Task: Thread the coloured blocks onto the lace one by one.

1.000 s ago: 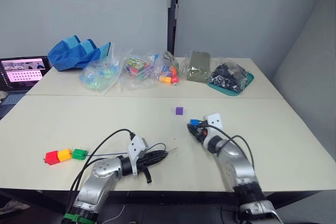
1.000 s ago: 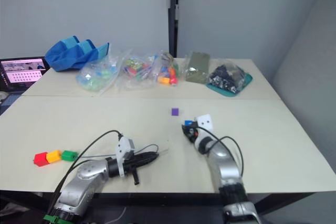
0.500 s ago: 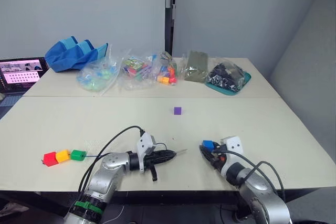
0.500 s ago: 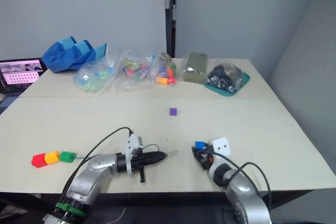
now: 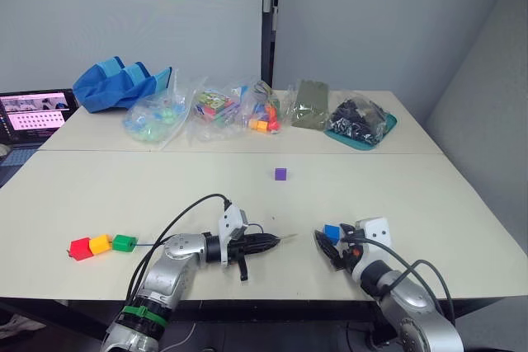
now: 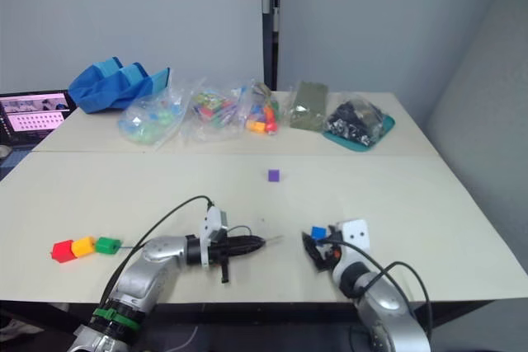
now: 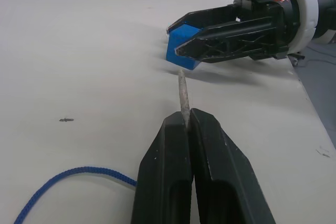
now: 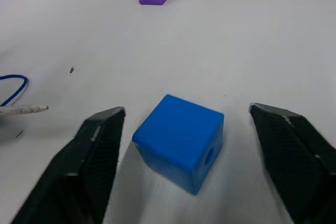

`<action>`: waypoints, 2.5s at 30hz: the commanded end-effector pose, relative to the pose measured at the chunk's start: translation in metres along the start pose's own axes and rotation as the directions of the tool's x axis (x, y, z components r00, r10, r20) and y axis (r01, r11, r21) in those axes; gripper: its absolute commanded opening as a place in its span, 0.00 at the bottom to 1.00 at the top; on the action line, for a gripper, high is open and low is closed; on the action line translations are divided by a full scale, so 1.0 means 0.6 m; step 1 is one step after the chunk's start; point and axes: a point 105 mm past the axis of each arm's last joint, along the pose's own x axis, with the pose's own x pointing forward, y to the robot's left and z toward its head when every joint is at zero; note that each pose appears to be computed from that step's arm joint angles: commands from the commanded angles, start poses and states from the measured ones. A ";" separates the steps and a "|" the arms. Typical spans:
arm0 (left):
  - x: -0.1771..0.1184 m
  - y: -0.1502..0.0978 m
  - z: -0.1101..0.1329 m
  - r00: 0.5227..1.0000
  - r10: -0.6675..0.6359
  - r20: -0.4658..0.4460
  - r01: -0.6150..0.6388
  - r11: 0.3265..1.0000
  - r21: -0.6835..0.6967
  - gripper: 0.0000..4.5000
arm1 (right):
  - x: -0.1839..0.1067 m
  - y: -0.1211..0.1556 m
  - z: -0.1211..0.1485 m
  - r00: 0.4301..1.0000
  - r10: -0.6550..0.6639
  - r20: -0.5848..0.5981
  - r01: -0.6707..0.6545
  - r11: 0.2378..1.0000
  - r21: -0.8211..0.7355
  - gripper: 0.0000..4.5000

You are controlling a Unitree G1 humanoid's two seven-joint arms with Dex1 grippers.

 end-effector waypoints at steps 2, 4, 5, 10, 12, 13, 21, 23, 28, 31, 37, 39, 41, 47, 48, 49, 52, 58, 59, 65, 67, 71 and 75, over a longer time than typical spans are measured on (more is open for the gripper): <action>0.001 0.002 0.011 1.000 -0.006 0.017 0.005 0.999 0.038 0.00 | -0.011 0.009 0.065 0.992 0.068 0.104 -0.065 0.997 -0.030 0.99; -0.001 0.003 0.011 1.000 -0.004 0.018 0.003 0.999 0.040 0.00 | -0.017 0.014 0.085 0.987 0.110 0.120 -0.106 0.994 -0.041 0.99; -0.001 0.003 0.012 1.000 -0.003 0.019 0.002 0.999 0.041 0.00 | -0.020 0.016 0.092 0.984 0.133 0.120 -0.128 0.991 -0.048 0.99; -0.002 0.003 0.013 1.000 0.005 0.025 -0.006 0.999 0.045 0.00 | -0.033 0.003 0.147 0.959 0.266 0.097 -0.255 0.960 -0.112 0.99; -0.002 0.003 0.014 1.000 0.009 0.028 -0.010 0.999 0.047 0.00 | -0.034 -0.001 0.160 0.942 0.332 0.044 -0.322 0.934 -0.153 0.99; -0.002 0.003 0.014 1.000 0.011 0.029 -0.013 0.999 0.049 0.00 | -0.033 -0.002 0.165 0.930 0.367 0.006 -0.360 0.916 -0.178 0.99; -0.004 0.004 0.021 0.999 0.033 0.041 -0.036 0.997 0.062 0.00 | -0.029 0.012 0.161 0.735 0.561 -0.380 -0.675 0.657 -0.335 0.99; -0.004 0.003 0.021 0.999 0.035 0.041 -0.037 0.997 0.063 0.00 | -0.025 0.012 0.155 0.691 0.568 -0.447 -0.719 0.603 -0.345 0.99; -0.005 0.001 0.023 0.998 0.044 0.042 -0.047 0.997 0.068 0.00 | -0.008 0.007 0.135 0.621 0.542 -0.566 -0.781 0.494 -0.383 0.99; -0.001 -0.004 0.020 0.998 0.049 0.043 -0.052 0.997 0.064 0.00 | -0.001 0.009 0.111 0.561 0.535 -0.632 -0.825 0.422 -0.376 0.99; 0.009 -0.012 0.016 0.999 0.034 0.034 -0.037 0.997 0.065 0.00 | 0.033 -0.015 0.086 0.593 0.457 -0.663 -0.800 0.422 -0.426 0.99; 0.011 -0.014 0.015 0.999 0.027 0.026 -0.029 0.997 0.071 0.00 | 0.041 -0.024 0.082 0.610 0.434 -0.663 -0.786 0.436 -0.438 0.99; 0.012 -0.013 0.015 0.999 0.025 0.025 -0.027 0.997 0.071 0.00 | 0.044 -0.029 0.081 0.618 0.426 -0.661 -0.778 0.455 -0.433 0.99; 0.021 -0.016 0.012 1.000 0.011 0.026 -0.012 0.998 0.060 0.00 | 0.038 -0.048 0.062 0.610 0.415 -0.675 -0.772 0.506 -0.385 0.80; 0.021 -0.015 0.012 1.000 0.010 0.027 -0.012 0.998 0.059 0.00 | 0.038 -0.045 0.062 0.609 0.425 -0.670 -0.772 0.512 -0.377 0.72; 0.021 -0.015 0.012 1.000 0.010 0.027 -0.011 0.998 0.059 0.00 | 0.038 -0.043 0.061 0.608 0.430 -0.668 -0.773 0.514 -0.372 0.64; 0.028 -0.017 0.012 1.000 -0.011 0.024 0.010 0.998 0.060 0.00 | 0.035 -0.036 0.054 0.602 0.436 -0.669 -0.776 0.517 -0.361 0.42; 0.037 -0.014 0.012 0.999 -0.038 -0.011 0.038 0.996 0.083 0.00 | 0.029 -0.008 0.060 0.585 0.481 -0.653 -0.797 0.490 -0.353 0.26; 0.039 -0.014 0.008 0.998 -0.045 -0.031 0.048 0.995 0.088 0.00 | 0.028 -0.002 0.060 0.579 0.488 -0.653 -0.803 0.478 -0.355 0.26; 0.046 -0.019 0.001 0.994 -0.083 -0.073 0.091 0.991 0.101 0.00 | 0.029 0.006 0.044 0.561 0.464 -0.685 -0.818 0.435 -0.376 0.26; 0.047 -0.019 -0.001 0.993 -0.085 -0.082 0.093 0.990 0.107 0.00 | 0.030 0.007 0.042 0.557 0.467 -0.687 -0.821 0.434 -0.371 0.26; 0.052 -0.018 0.002 0.994 -0.086 -0.072 0.094 0.989 0.112 0.00 | 0.029 0.011 0.037 0.541 0.469 -0.698 -0.832 0.416 -0.366 0.26; 0.057 -0.016 0.004 0.994 -0.085 -0.064 0.092 0.989 0.118 0.00 | 0.030 0.017 0.035 0.535 0.470 -0.702 -0.838 0.398 -0.373 0.26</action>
